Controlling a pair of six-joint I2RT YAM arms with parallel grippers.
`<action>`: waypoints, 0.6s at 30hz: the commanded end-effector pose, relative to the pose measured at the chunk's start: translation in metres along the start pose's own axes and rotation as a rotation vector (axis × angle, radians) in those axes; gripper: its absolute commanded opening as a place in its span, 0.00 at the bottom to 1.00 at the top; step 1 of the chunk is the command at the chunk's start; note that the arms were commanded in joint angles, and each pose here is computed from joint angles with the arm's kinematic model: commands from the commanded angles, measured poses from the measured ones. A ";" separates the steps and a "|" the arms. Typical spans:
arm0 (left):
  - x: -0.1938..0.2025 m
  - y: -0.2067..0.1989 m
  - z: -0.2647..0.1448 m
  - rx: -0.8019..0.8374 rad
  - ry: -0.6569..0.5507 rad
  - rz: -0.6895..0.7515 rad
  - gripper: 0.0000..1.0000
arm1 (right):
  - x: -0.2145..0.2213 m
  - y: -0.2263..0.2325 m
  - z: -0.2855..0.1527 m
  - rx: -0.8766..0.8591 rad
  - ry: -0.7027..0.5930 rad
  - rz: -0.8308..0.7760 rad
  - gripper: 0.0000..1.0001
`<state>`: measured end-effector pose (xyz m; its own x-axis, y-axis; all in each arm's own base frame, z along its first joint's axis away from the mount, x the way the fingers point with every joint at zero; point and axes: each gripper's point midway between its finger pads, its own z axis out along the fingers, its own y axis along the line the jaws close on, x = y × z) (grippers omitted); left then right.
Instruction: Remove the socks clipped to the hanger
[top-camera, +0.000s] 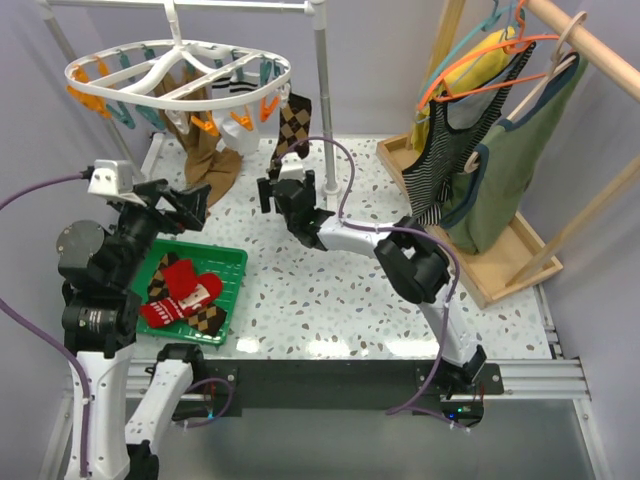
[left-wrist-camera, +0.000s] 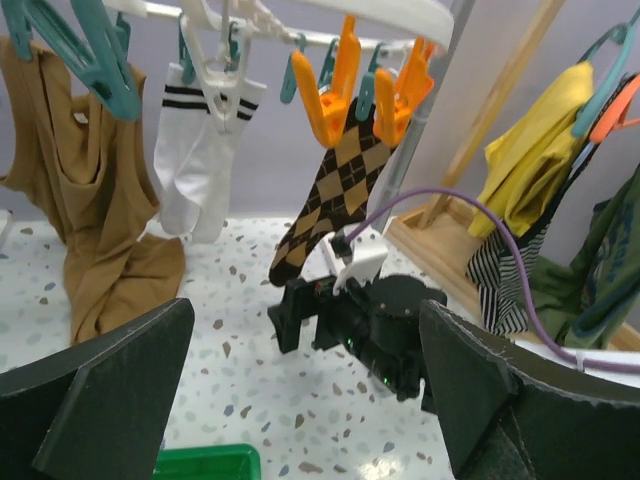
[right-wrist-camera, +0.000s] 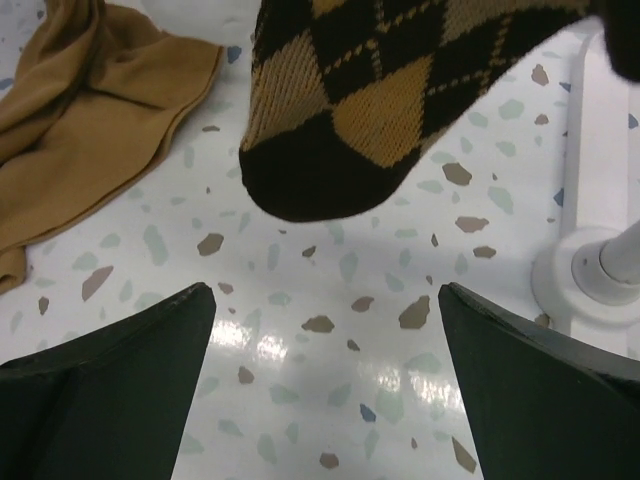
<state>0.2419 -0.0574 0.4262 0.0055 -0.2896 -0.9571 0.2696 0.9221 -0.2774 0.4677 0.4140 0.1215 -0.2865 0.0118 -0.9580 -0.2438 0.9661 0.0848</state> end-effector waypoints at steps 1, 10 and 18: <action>0.029 0.012 -0.009 -0.048 0.079 0.104 1.00 | -0.069 0.003 0.016 0.012 -0.225 0.087 0.98; 0.073 0.011 -0.009 -0.007 0.180 0.043 0.98 | -0.063 -0.014 0.056 -0.035 -0.297 0.117 0.85; 0.078 0.013 -0.005 -0.007 0.191 0.056 0.98 | -0.079 -0.005 0.070 -0.044 -0.341 0.041 0.21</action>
<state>0.2392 -0.0643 0.3449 -0.1823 -0.2032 -0.9620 0.2464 0.9378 -0.2448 0.5552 0.4154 0.1300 -0.0766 0.0972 -0.9923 -0.2570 0.9597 0.1138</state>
